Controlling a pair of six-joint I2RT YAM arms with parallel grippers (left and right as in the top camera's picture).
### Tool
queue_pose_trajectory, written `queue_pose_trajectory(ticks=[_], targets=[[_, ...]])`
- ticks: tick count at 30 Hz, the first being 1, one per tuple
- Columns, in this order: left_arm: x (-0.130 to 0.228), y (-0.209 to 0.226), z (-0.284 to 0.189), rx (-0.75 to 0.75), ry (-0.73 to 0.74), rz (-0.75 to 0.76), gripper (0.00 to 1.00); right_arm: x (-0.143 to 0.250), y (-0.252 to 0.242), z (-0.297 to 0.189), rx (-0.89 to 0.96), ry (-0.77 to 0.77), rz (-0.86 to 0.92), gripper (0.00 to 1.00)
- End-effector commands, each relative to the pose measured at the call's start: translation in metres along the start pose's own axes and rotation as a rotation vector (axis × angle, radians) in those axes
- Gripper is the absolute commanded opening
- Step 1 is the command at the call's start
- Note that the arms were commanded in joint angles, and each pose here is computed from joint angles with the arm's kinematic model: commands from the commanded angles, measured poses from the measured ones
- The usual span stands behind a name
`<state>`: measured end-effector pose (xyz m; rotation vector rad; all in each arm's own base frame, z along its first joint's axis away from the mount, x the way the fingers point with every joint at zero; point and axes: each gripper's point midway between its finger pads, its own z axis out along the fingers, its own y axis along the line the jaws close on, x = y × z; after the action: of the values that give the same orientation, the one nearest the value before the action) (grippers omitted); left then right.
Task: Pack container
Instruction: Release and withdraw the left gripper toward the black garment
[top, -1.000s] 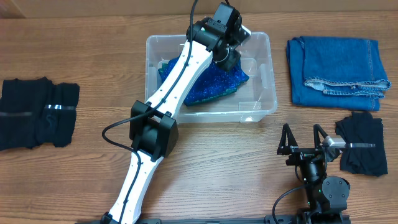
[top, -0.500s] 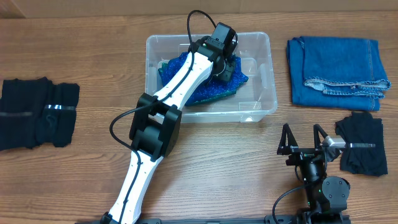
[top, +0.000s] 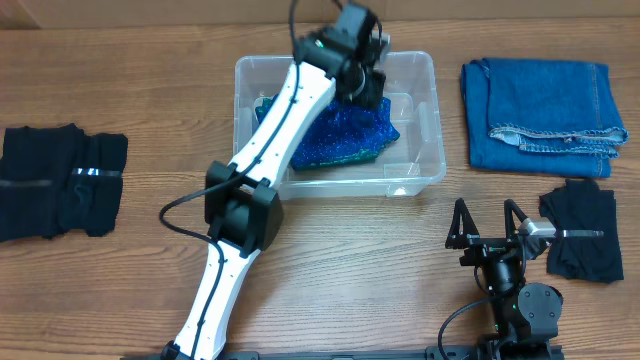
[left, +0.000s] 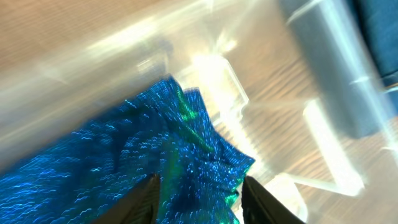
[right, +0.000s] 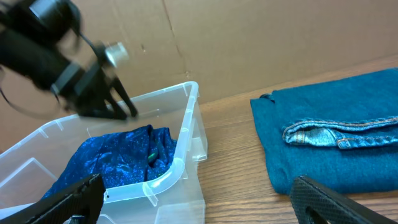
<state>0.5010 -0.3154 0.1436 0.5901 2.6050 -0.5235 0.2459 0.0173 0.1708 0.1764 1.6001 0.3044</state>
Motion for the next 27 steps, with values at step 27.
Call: queue_pose_trajectory(ticks=[27], targets=[[0.079, 0.234, -0.380, -0.652, -0.211, -0.367, 0.88, 0.000, -0.003, 0.000, 0.013, -0.010, -0.007, 1.00]])
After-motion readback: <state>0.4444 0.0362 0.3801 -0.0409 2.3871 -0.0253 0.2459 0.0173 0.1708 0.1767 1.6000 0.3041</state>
